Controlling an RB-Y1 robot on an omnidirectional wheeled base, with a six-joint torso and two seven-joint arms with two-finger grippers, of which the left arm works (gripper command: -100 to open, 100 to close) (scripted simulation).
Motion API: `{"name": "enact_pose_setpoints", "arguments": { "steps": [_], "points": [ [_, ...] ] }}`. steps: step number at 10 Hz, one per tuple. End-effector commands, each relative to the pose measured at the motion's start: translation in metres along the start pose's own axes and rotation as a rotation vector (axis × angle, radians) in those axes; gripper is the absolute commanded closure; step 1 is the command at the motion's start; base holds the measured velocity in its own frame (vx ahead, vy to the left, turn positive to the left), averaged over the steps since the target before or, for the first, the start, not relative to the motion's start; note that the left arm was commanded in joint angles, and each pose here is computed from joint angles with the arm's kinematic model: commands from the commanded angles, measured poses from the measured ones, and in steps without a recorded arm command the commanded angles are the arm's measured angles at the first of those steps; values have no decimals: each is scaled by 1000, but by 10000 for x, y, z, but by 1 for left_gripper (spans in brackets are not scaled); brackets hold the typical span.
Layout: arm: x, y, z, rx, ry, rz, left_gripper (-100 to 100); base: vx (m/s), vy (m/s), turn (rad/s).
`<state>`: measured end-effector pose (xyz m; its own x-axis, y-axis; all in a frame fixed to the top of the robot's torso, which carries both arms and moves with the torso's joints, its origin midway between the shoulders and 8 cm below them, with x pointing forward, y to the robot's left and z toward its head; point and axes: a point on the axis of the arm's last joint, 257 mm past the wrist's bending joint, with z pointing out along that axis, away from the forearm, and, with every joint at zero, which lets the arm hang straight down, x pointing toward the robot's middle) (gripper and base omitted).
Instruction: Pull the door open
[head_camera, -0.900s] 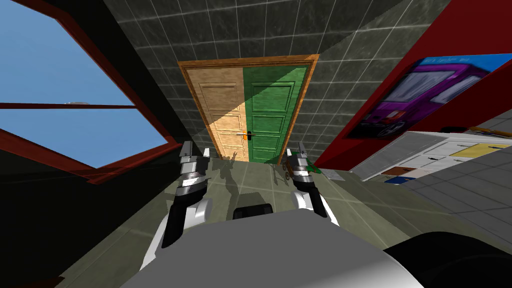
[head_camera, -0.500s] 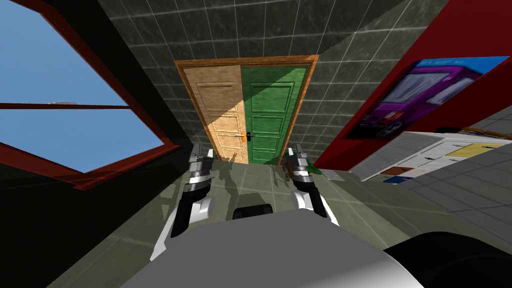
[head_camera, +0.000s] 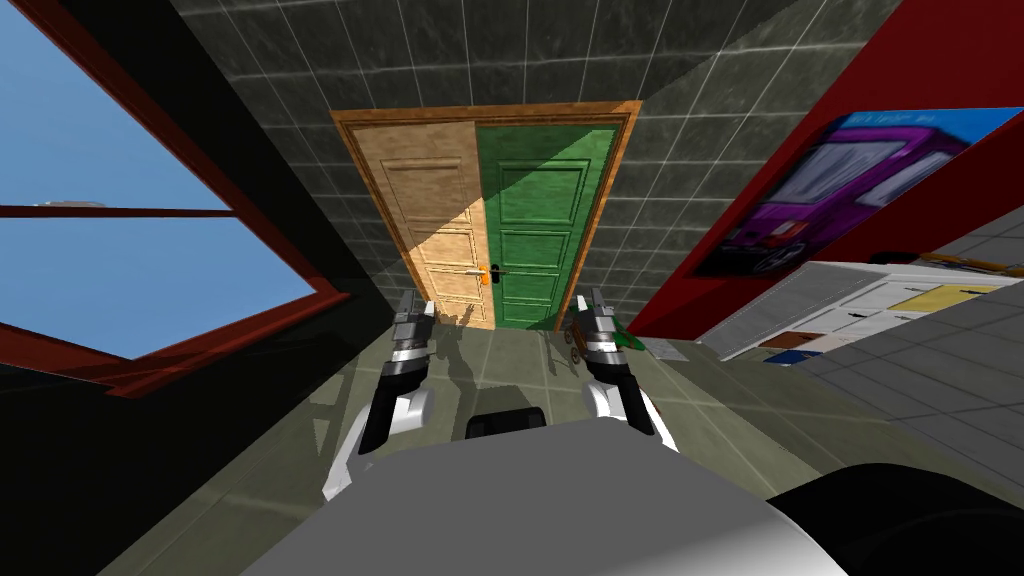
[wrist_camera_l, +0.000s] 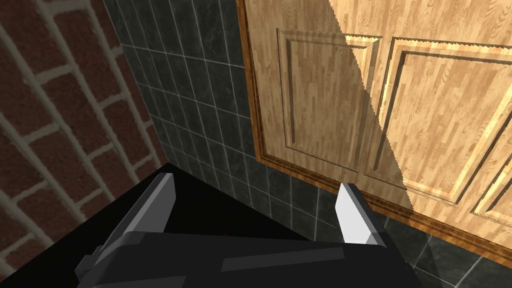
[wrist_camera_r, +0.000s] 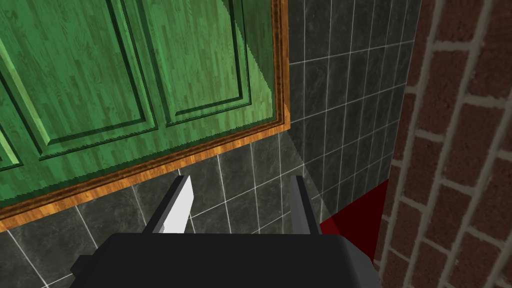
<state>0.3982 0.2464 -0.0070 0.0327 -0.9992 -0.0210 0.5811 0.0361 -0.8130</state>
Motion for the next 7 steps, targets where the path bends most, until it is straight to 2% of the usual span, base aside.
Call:
{"name": "enact_pose_setpoints", "arguments": {
  "steps": [1, 7],
  "points": [
    [14, 129, -2, -18, 10, -9, -100, 70, 14, -43],
    [80, 650, 16, -90, 45, -40, -100, 90, 8, -42]
  ]
}}
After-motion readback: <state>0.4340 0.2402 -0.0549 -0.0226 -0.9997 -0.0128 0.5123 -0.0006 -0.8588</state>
